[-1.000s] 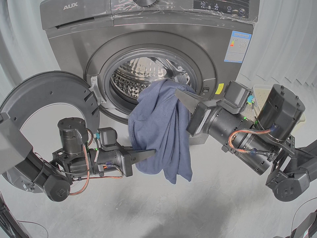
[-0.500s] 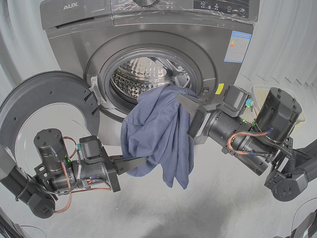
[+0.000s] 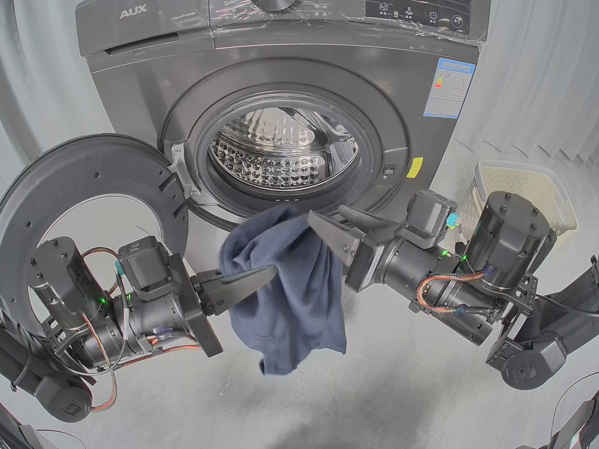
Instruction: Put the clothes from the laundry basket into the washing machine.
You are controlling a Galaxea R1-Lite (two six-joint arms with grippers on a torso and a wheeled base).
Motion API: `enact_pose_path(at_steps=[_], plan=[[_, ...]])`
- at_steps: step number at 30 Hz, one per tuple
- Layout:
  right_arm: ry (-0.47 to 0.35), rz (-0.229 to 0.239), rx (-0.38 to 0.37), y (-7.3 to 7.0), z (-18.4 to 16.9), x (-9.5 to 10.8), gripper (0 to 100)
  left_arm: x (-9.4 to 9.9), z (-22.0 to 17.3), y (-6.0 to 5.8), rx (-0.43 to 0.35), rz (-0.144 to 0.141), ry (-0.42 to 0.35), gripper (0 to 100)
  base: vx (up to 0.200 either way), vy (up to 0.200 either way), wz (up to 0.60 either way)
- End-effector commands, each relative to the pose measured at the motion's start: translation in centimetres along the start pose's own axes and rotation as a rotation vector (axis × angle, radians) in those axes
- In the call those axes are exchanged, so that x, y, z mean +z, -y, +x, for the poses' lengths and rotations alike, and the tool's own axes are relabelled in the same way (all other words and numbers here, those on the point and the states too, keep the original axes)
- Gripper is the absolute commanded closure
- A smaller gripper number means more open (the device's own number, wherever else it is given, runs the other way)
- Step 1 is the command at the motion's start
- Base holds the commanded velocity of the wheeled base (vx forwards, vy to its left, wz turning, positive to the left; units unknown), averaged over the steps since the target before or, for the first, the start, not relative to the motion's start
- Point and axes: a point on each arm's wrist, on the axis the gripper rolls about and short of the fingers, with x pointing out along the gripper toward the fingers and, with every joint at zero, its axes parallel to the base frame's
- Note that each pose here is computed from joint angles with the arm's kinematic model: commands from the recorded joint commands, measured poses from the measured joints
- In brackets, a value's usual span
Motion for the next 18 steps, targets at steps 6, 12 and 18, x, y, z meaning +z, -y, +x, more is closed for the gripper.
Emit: enact_pose_path(at_steps=[6,12,18], plan=[[-0.170,-0.027,-0.058,1.7,-1.6,-3.8,0,2.4,2.3,-0.9,0.115,0.041,0.132,100,0.000,0.000,0.00],[-0.193,-0.061,-0.066,2.2,-1.4,-4.5,0,2.5,3.5,-2.0,0.220,0.043,0.167,100,0.000,0.000,0.00],[-0.215,-0.069,-0.062,2.2,-1.0,-5.5,0,3.1,4.2,-2.4,0.262,0.049,0.204,100,0.000,0.000,0.00]])
